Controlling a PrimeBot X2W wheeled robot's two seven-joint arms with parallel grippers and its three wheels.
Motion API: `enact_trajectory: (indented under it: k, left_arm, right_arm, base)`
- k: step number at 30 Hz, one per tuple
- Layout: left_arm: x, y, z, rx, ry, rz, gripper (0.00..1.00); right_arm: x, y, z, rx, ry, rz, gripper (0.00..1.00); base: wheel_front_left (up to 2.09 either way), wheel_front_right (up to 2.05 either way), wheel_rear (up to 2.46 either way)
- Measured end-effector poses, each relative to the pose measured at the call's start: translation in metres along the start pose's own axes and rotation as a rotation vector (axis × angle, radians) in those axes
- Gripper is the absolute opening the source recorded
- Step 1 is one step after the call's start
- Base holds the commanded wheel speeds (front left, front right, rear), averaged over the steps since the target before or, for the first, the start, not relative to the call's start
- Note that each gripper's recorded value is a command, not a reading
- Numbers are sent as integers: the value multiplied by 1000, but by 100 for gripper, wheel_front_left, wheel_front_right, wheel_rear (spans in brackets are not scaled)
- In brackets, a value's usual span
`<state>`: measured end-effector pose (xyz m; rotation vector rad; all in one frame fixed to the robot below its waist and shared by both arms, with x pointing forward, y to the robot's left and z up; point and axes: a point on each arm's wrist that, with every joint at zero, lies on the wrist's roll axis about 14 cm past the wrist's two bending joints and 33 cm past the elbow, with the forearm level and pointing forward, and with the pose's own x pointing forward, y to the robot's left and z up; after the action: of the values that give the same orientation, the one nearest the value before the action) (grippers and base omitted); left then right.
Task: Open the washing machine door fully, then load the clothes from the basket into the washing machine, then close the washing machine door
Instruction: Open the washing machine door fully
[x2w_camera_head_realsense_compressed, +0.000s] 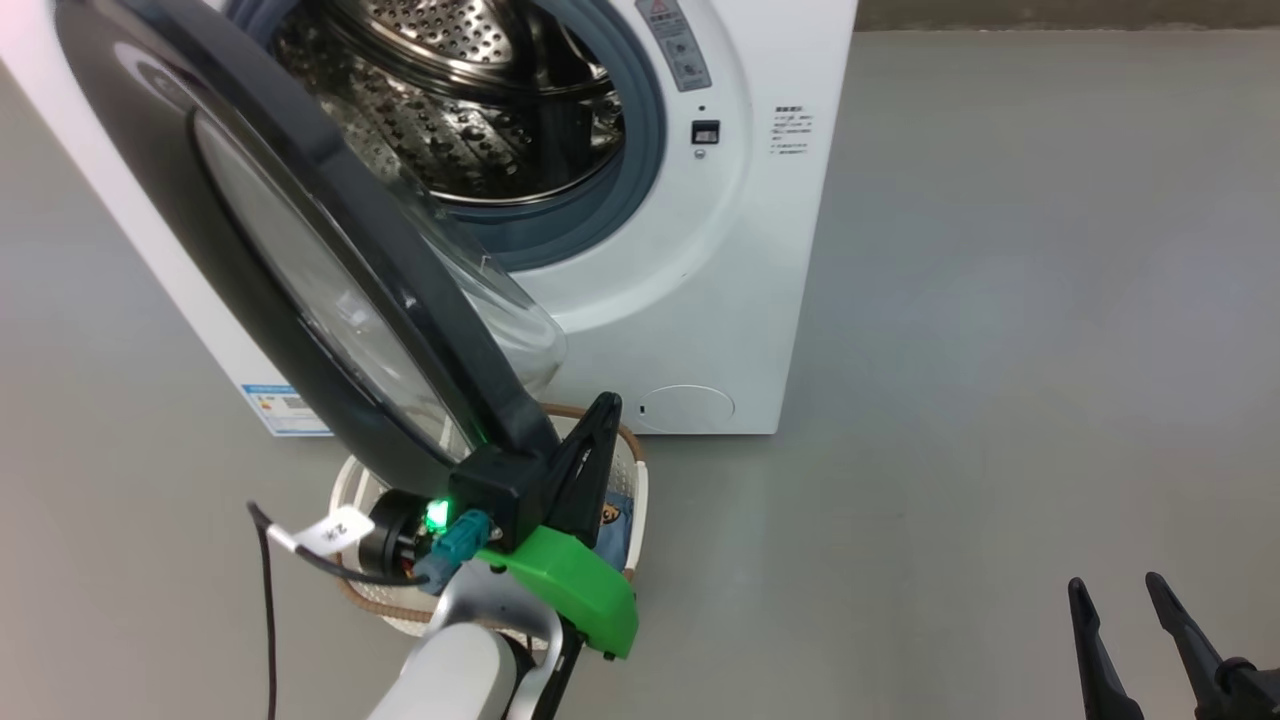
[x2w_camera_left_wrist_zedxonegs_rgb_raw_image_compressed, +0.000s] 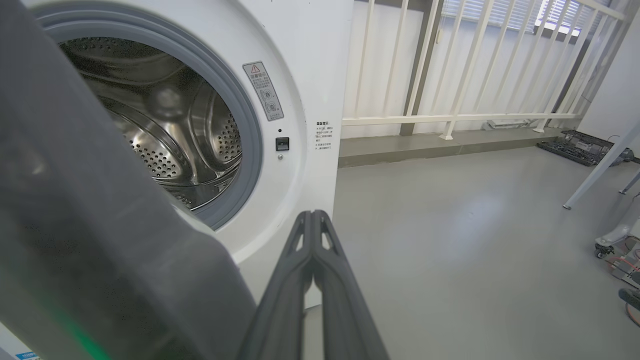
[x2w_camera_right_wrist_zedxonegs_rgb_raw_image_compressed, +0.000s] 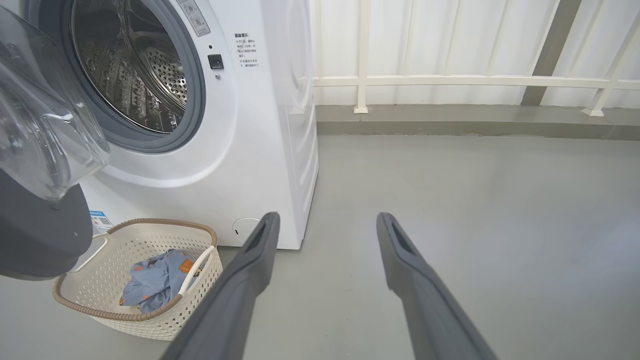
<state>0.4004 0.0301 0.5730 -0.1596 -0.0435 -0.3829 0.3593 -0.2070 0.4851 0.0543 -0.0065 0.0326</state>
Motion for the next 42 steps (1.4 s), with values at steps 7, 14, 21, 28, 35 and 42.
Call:
enact_trajectory:
  k: [7,14,21,28,35,42]
  left_arm:
    - [-17,13,3,2,-17,58,0]
    - [-35,28,4,-1,-27,127,0]
    - [-55,53,0,17,-12,229,0]
    - [-71,71,1,27,-18,308,0]
    - [-93,95,5,61,-31,414,0]
    - [-129,140,10,99,-35,588,0]
  right_arm:
    - [10,12,-3,-3,8,41,100]
    - [19,24,-3,-2,8,82,100]
    - [29,43,4,9,-18,137,100]
    - [38,60,1,10,-9,189,100]
    - [48,81,-4,12,4,246,100]
    - [57,102,-6,17,7,304,100]
  base:
    - [0,0,0]
    - [0,0,0]
    - [0,0,0]
    - [0,0,0]
    - [0,0,0]
    - [0,0,0]
